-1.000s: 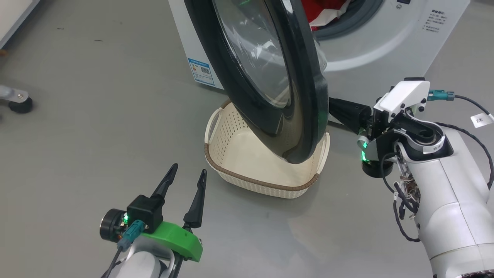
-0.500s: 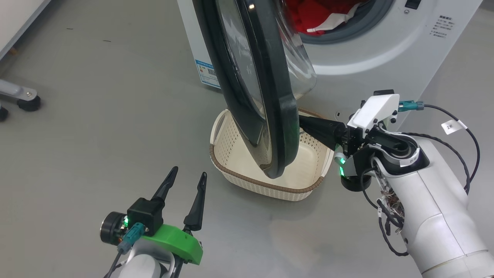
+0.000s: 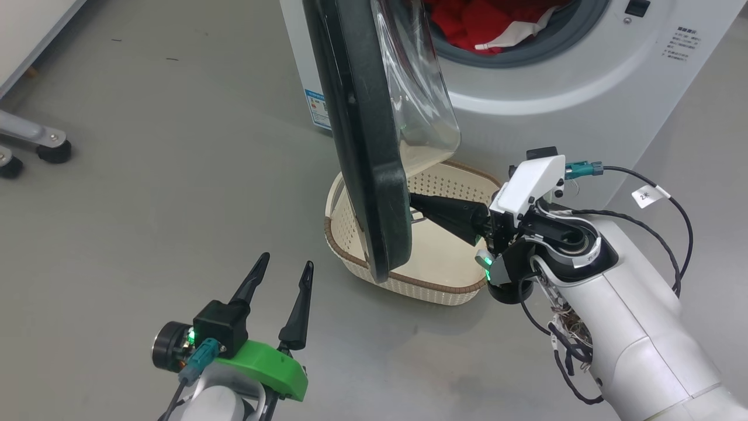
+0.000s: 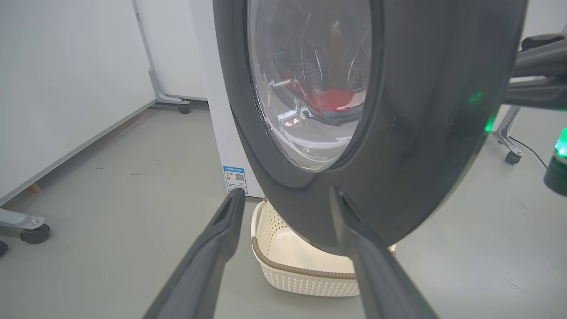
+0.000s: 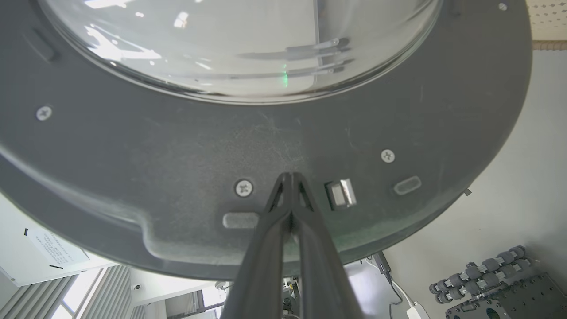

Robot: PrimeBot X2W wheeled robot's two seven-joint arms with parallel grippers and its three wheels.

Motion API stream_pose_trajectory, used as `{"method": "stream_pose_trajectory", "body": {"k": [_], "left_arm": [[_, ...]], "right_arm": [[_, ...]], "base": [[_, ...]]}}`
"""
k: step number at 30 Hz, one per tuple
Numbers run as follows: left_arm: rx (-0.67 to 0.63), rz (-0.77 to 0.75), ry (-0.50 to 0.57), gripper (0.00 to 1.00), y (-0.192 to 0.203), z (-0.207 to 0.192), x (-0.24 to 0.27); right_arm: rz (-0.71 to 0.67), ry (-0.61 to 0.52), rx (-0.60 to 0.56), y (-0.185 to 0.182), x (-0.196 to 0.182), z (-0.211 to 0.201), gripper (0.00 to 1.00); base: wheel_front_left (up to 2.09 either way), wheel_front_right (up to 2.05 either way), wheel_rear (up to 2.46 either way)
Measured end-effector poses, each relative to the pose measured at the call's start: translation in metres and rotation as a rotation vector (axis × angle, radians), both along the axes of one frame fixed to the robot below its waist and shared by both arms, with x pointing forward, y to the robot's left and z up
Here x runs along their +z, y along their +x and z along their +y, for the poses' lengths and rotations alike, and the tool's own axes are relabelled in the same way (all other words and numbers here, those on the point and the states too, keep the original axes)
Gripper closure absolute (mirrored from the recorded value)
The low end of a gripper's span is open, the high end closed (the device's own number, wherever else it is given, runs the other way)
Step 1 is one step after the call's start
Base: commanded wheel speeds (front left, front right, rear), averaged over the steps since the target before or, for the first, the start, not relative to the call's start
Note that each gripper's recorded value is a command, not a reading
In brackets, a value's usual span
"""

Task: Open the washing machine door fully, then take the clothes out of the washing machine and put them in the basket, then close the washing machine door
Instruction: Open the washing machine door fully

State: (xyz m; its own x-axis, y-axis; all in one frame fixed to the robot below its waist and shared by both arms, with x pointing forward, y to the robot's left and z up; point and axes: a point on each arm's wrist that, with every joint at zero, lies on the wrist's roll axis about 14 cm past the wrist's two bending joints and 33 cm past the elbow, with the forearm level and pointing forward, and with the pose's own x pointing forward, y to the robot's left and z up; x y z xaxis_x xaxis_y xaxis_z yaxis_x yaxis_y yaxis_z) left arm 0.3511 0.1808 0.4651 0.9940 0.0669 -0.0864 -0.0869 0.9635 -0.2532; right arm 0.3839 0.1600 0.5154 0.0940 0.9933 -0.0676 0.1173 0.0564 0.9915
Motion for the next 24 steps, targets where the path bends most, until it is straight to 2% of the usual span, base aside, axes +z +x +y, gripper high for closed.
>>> {"method": "stream_pose_trajectory", "body": {"k": [11,16,19,24], "left_arm": [[0.007,-0.004,0.001,0.0,-0.001,0.002,0.001],[0.038,-0.009,0.003,0.0,-0.001,0.011,0.003],[0.052,-0.018,0.002,0.0,-0.001,0.015,0.006],[0.046,-0.039,-0.004,0.0,-0.004,0.012,0.012]], "right_arm": [[0.005,0.0,0.03,-0.014,0.001,0.011,1.0],[-0.004,-0.009,0.002,-0.012,0.001,0.009,1.0],[-0.048,-0.025,-0.023,-0.01,0.001,0.007,1.0],[-0.226,-0.112,-0.105,0.001,-0.004,-0.015,1.0]], "base": [[0.0,0.0,0.0],[0.0,0.0,0.0],[0.0,0.0,0.0],[0.0,0.0,0.0]]}}
